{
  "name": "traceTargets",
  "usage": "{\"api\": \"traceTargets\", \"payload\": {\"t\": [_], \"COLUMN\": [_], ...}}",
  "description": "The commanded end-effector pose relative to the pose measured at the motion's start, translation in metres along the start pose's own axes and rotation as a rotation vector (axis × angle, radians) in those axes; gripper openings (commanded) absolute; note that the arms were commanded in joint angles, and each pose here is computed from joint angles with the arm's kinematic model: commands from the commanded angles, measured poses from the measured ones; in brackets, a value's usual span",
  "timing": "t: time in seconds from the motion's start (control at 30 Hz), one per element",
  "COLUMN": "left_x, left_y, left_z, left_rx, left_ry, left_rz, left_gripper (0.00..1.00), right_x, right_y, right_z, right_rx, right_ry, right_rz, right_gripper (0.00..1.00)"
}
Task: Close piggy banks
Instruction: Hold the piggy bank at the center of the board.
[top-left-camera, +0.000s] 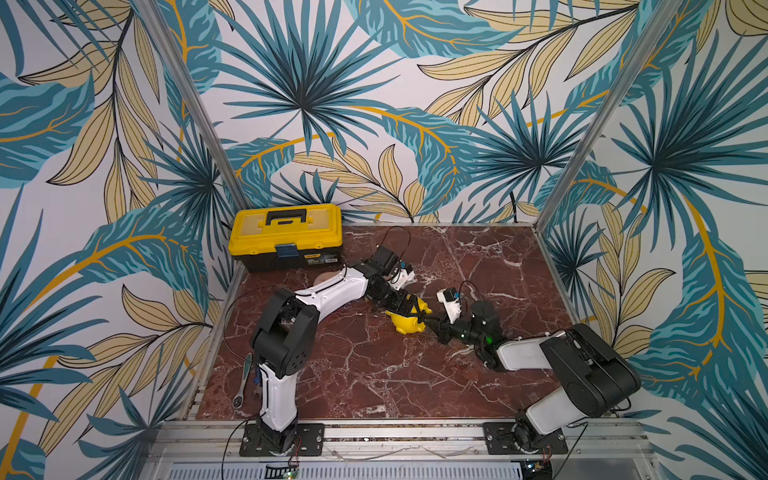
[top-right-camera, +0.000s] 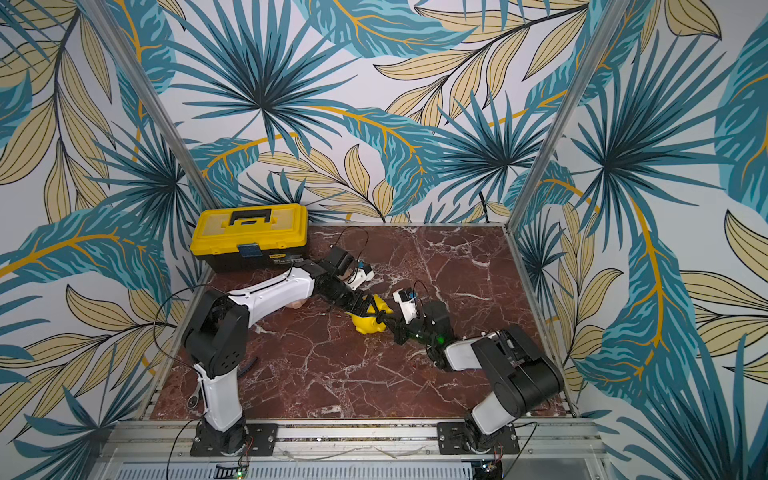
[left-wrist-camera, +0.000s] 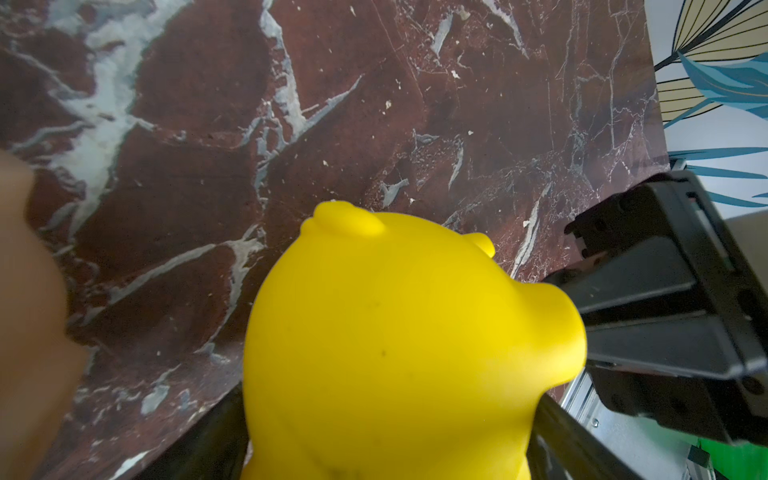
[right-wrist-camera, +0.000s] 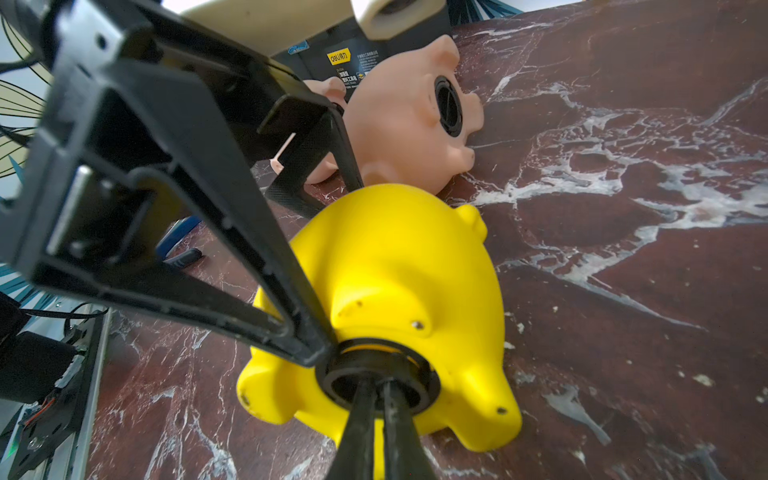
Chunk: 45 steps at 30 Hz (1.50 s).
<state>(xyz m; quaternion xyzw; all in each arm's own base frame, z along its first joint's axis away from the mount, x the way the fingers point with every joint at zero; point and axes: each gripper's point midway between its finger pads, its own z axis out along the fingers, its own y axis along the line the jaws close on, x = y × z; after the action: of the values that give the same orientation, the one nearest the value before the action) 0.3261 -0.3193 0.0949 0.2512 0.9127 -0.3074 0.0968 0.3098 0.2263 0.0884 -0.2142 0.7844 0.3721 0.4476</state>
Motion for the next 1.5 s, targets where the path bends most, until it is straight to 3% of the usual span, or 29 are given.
{"api": "traceTargets", "payload": {"t": [0.0,0.6,0.93,1.23,1.47], "left_x": [0.048,0.048,0.048,0.047,0.046], "left_y": [0.014,0.014,0.015,0.014,0.014], "left_z": [0.027,0.031,0.032,0.031,0.032], "left_rx": [-0.002,0.010,0.008,0.012,0.009], "left_ry": [0.174,0.183,0.185,0.182,0.180], "left_rz": [-0.093,-0.104,-0.103,-0.101,-0.102], "left_gripper": [0.95,0.92,0.92,0.91,0.91], "right_x": [-0.003,-0.016,-0.032,-0.036,-0.036], "right_y": [-0.002,0.002,0.008,0.012,0.011], "right_z": [0.003,0.010,0.007,0.008,0.009], "right_rx": [0.010,-0.009,-0.039,-0.057,-0.055], "right_ry": [-0.007,-0.054,-0.142,-0.168,-0.178], "right_rz": [0.003,0.027,0.058,0.070,0.080], "right_gripper": [0.14,0.16,0.16,0.10,0.00]}}
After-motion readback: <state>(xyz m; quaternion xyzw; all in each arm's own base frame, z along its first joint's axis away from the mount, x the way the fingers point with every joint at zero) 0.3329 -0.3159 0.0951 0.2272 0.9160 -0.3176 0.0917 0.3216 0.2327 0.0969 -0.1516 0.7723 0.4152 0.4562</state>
